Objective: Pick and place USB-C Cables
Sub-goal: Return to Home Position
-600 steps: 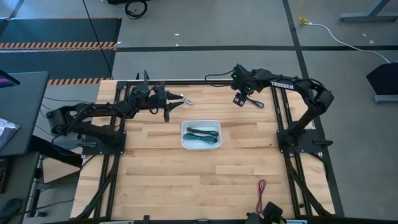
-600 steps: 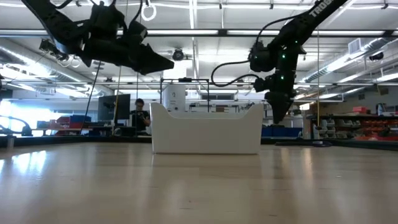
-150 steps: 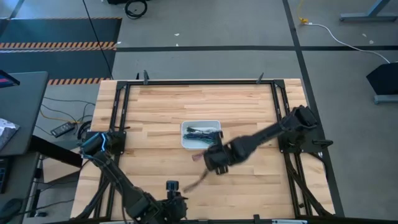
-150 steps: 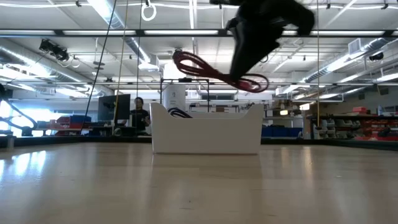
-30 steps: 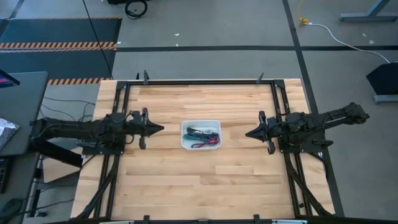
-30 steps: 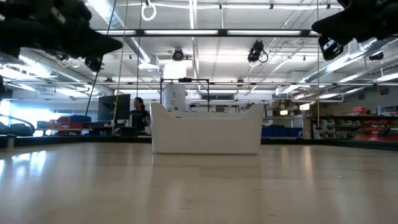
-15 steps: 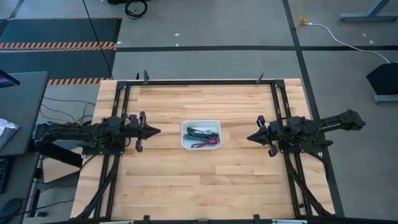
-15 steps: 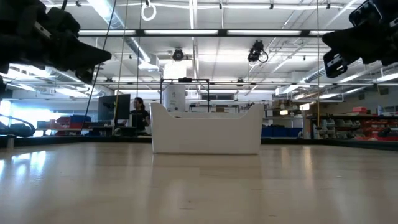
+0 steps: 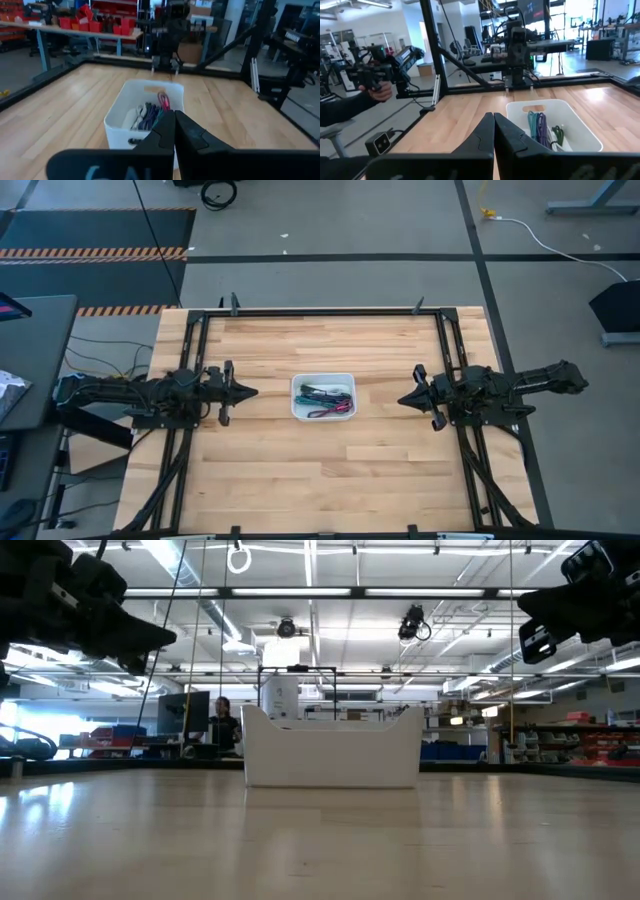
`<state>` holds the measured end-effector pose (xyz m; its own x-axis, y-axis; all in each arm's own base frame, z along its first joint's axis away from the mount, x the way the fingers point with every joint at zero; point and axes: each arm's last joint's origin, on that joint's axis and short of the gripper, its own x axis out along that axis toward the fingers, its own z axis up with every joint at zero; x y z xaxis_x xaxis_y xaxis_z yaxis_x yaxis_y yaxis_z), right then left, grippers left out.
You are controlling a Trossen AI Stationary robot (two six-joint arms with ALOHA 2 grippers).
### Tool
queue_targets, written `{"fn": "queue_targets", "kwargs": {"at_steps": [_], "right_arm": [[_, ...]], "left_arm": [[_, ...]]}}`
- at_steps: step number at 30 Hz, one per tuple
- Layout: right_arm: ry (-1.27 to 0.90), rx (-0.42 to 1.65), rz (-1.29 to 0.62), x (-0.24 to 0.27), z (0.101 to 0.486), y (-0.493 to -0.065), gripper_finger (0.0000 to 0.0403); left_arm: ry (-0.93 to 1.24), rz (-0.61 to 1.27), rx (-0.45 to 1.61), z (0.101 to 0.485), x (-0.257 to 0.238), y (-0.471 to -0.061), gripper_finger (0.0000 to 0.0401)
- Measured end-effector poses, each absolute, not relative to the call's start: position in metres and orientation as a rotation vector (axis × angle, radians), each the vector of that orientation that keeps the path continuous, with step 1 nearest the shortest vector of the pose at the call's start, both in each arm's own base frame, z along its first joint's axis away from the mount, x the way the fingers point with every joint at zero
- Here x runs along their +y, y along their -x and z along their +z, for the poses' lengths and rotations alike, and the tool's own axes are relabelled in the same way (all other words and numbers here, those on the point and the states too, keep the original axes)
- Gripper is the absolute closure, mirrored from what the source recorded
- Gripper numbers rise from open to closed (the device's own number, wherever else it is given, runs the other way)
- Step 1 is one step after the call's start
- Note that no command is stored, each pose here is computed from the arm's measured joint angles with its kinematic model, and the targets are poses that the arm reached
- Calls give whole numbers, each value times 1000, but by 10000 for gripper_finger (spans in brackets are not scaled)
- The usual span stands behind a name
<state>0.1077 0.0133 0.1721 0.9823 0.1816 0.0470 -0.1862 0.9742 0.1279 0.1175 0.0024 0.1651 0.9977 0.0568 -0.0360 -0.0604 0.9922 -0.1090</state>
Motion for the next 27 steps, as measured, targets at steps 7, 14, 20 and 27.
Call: {"fn": "queue_targets", "kwargs": {"at_steps": [7, 14, 20, 27], "right_arm": [[-129, -25, 159, 10, 170, -103, 399], [-157, -6, 181, 10, 167, -98, 399], [-153, -15, 172, 10, 168, -97, 398], [-120, -15, 171, 10, 168, -97, 398]], "left_arm": [[133, 66, 121, 156, 2, -110, 397], [142, 45, 60, 161, 2, -103, 397], [142, 44, 60, 161, 2, -103, 396], [138, 44, 59, 161, 2, -103, 396]]}}
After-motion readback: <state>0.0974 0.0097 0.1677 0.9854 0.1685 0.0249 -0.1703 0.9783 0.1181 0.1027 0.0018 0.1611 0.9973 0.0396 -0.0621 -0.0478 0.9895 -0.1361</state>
